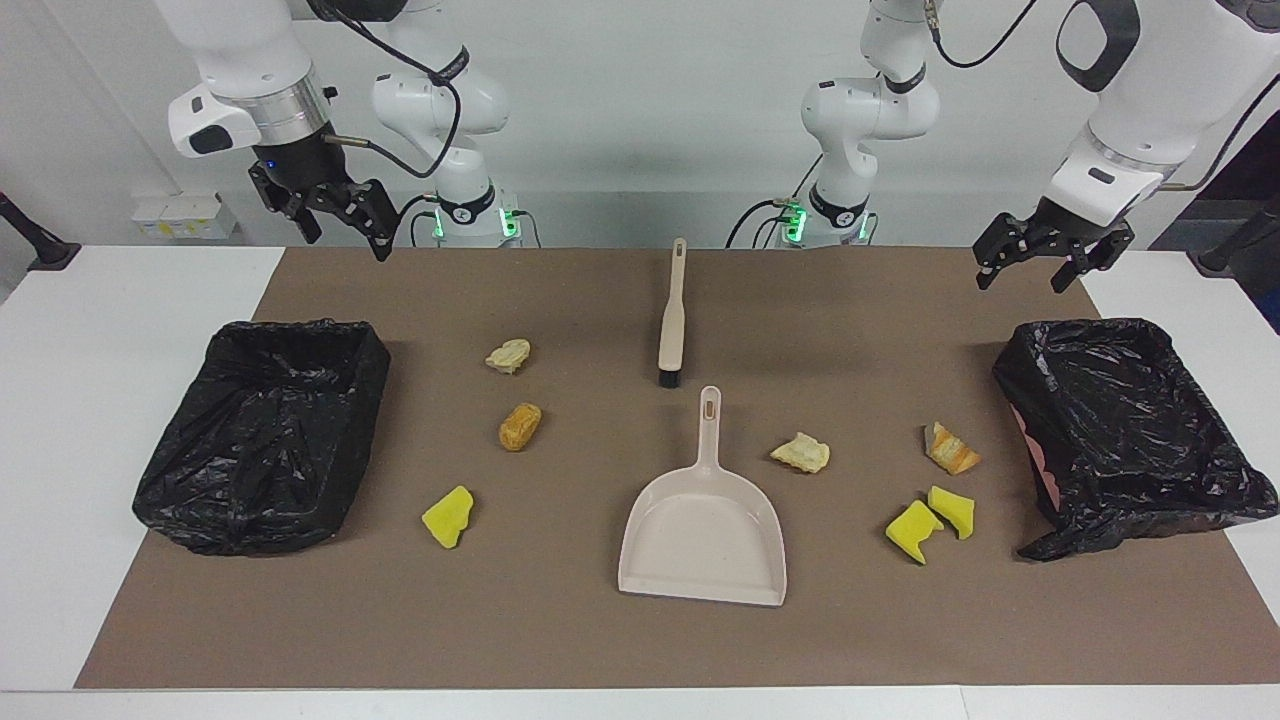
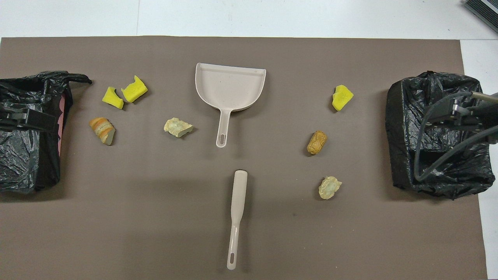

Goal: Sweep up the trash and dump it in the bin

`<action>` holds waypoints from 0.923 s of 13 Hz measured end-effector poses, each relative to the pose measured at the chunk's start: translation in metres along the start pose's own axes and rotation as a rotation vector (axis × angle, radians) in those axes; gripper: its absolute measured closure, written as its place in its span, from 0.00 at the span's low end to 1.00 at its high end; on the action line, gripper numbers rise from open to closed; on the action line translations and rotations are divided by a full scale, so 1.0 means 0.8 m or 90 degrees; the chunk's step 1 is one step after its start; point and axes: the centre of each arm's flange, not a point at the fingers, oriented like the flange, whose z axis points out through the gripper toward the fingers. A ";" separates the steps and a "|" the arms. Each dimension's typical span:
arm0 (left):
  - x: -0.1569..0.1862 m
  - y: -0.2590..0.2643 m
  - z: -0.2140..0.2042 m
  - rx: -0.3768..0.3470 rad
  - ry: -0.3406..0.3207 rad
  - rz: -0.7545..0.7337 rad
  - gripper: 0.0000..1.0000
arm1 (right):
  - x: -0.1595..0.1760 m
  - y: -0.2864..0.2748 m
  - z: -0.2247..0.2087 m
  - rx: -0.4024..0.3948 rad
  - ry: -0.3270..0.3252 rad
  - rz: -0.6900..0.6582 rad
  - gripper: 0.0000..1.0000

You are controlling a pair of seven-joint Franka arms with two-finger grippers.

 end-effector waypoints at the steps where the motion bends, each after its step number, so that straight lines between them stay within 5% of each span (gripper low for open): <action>1: 0.000 0.000 0.000 0.000 0.000 0.000 0.00 | 0.000 0.000 0.000 0.000 0.000 0.000 0.00; 8: -0.004 0.005 0.011 -0.002 -0.013 0.005 0.00 | -0.001 -0.002 0.000 0.000 0.000 -0.002 0.00; 12: -0.010 0.063 0.043 -0.026 -0.036 0.035 0.00 | -0.001 -0.004 0.000 0.000 0.001 -0.004 0.00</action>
